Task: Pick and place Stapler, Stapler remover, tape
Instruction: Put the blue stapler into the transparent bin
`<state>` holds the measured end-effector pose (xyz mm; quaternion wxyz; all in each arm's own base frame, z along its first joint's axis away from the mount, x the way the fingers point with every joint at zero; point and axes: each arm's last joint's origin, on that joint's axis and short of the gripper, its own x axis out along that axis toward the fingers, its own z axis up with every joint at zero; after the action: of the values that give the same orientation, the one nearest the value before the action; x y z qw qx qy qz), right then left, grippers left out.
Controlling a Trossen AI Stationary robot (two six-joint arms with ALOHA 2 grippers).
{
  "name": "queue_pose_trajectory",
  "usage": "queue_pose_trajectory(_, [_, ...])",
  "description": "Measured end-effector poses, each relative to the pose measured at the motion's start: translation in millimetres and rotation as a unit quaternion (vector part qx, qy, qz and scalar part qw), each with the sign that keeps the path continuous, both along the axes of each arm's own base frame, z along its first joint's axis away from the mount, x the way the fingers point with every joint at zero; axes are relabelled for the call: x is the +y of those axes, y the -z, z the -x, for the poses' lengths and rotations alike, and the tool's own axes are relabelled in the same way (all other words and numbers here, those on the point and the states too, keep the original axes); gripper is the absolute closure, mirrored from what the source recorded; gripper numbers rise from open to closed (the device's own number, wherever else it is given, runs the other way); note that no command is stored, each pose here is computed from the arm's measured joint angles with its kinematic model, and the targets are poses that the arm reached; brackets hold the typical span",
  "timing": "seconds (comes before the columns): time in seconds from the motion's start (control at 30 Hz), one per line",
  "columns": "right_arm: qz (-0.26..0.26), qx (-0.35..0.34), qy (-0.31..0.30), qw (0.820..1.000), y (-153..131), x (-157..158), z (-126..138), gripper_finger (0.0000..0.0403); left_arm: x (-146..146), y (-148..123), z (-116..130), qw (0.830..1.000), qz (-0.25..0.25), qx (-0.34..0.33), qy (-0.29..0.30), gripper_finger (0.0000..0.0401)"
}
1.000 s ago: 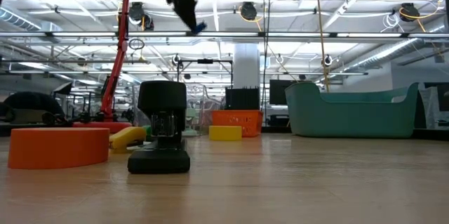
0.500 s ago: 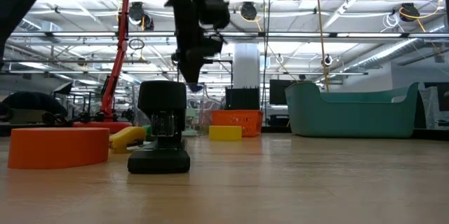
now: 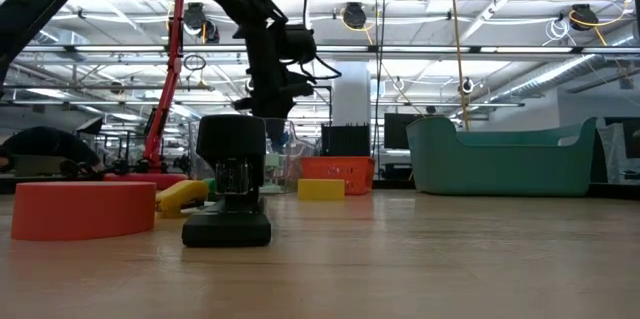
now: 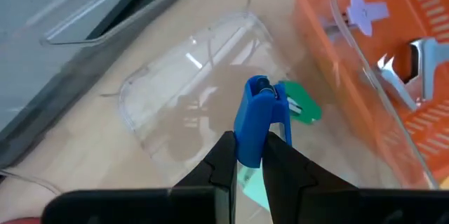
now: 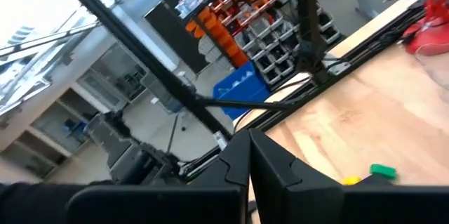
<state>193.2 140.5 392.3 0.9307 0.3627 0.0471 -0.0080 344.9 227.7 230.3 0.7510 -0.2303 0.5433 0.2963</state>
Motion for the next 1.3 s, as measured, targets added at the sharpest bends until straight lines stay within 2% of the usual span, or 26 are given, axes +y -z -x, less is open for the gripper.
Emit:
queue_pose_trajectory(0.33, [0.010,-0.003,0.026,1.000,-1,-2,1,0.0403,5,26,-7,1.000,0.023,0.016,-0.002,0.0357])
queue_pose_trajectory(0.6, [0.005,-0.003,0.026,1.000,-1,-2,1,0.0403,10,33,-8,0.999,0.022,0.019,-0.018,0.0357])
queue_pose_trajectory(0.8, [0.003,-0.003,0.026,1.000,-1,-2,0,0.0403,9,47,-12,0.999,0.044,0.026,-0.015,0.0357])
queue_pose_trajectory(1.17, [-0.003,-0.003,0.026,1.000,-1,-2,0,0.0403,15,50,-12,0.999,0.035,0.021,-0.022,0.0357])
queue_pose_trajectory(1.3, [-0.003,-0.003,0.026,1.000,-1,-2,0,0.0403,15,50,-11,0.999,0.044,0.015,-0.025,0.0328])
